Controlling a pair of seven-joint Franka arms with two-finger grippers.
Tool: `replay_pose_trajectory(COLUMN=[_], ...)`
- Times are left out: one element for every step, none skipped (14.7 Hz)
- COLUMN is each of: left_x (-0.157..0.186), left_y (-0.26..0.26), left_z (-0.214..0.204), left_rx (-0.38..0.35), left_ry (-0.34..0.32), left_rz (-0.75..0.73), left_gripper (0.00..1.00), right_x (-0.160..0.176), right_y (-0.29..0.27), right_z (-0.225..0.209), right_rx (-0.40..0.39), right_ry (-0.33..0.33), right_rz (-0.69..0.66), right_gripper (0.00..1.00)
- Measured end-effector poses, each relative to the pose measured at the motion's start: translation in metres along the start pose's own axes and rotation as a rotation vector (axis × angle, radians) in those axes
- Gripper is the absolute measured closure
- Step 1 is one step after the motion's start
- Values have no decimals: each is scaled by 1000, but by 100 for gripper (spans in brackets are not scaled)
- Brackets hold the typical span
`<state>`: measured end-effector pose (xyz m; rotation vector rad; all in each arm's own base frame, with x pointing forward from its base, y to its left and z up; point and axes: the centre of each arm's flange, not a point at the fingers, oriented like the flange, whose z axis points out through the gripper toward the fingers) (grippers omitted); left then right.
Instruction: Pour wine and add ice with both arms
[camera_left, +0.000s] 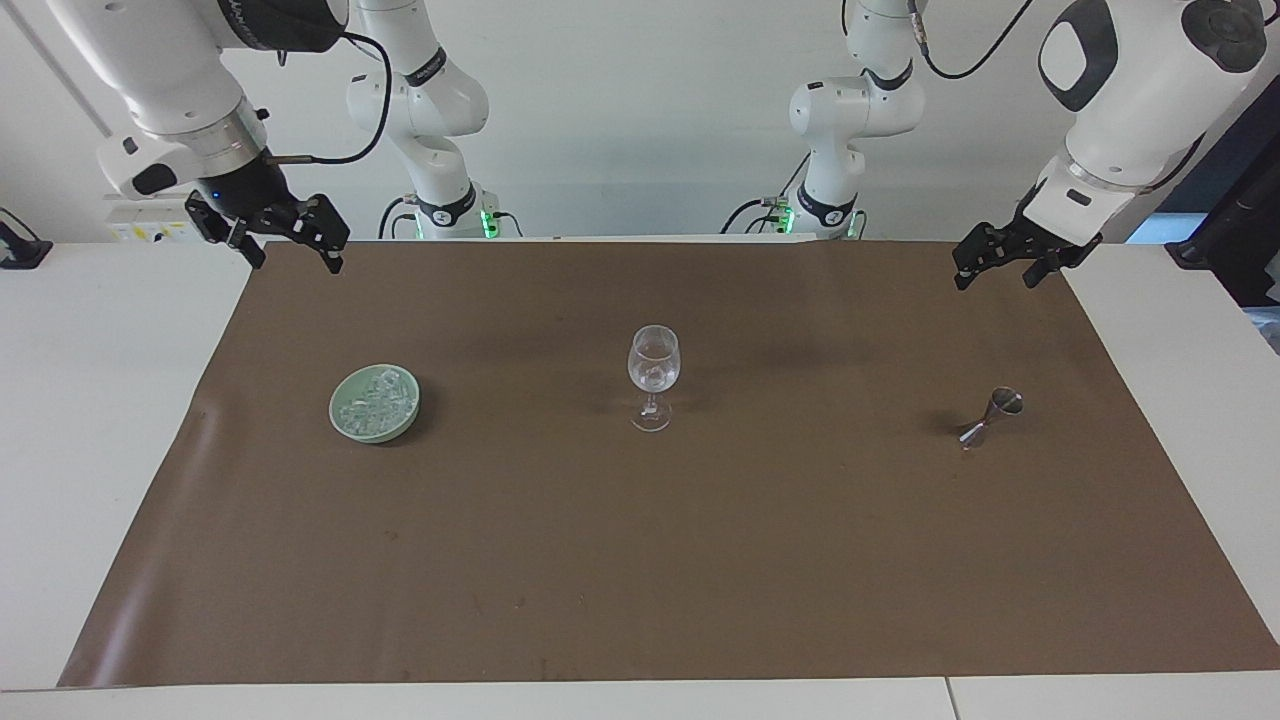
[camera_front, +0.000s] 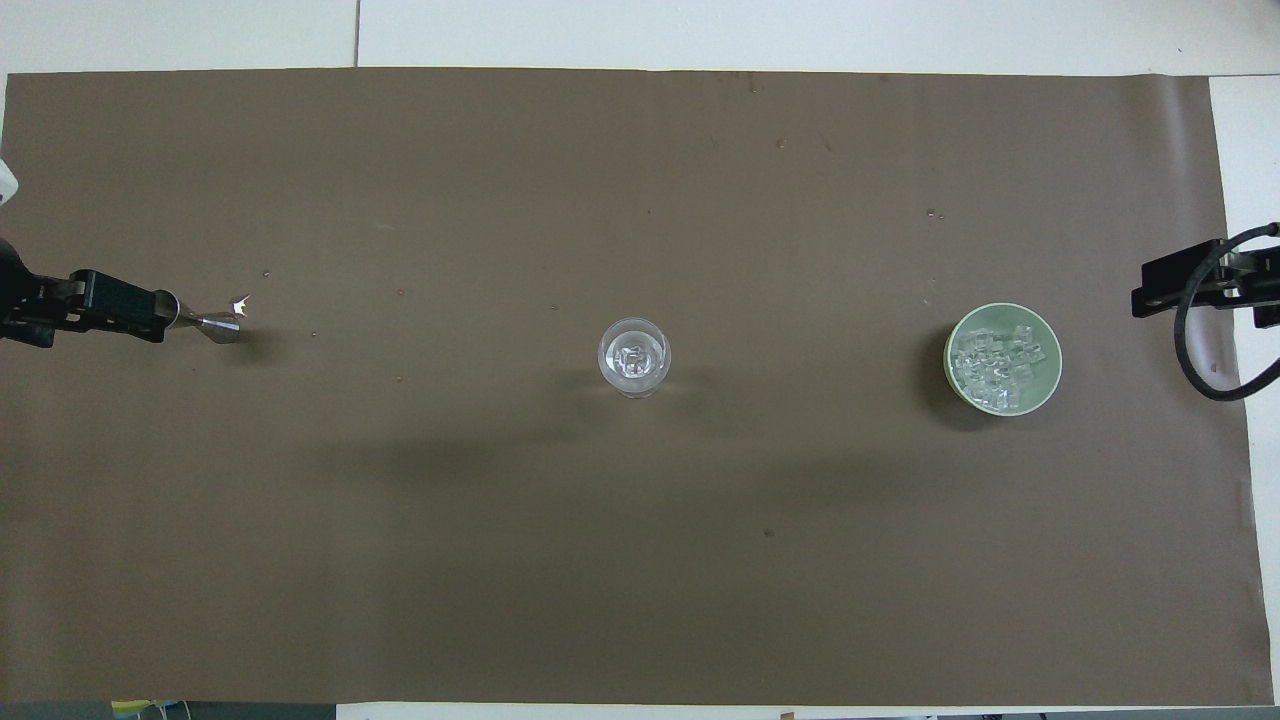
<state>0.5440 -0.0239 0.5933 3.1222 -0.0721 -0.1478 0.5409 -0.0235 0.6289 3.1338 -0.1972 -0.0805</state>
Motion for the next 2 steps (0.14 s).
replay_pose_trajectory(left_x=[0,0], left_y=[0,0], left_z=[0,0], left_rx=[0,0], left_ry=[0,0], left_rz=[0,0], left_gripper=[0,0], right_x=[0,1], right_y=[4,6], right_z=[1,1], right_rx=[0,1], right_ry=[0,2], right_rz=[5,5], right_gripper=[0,0])
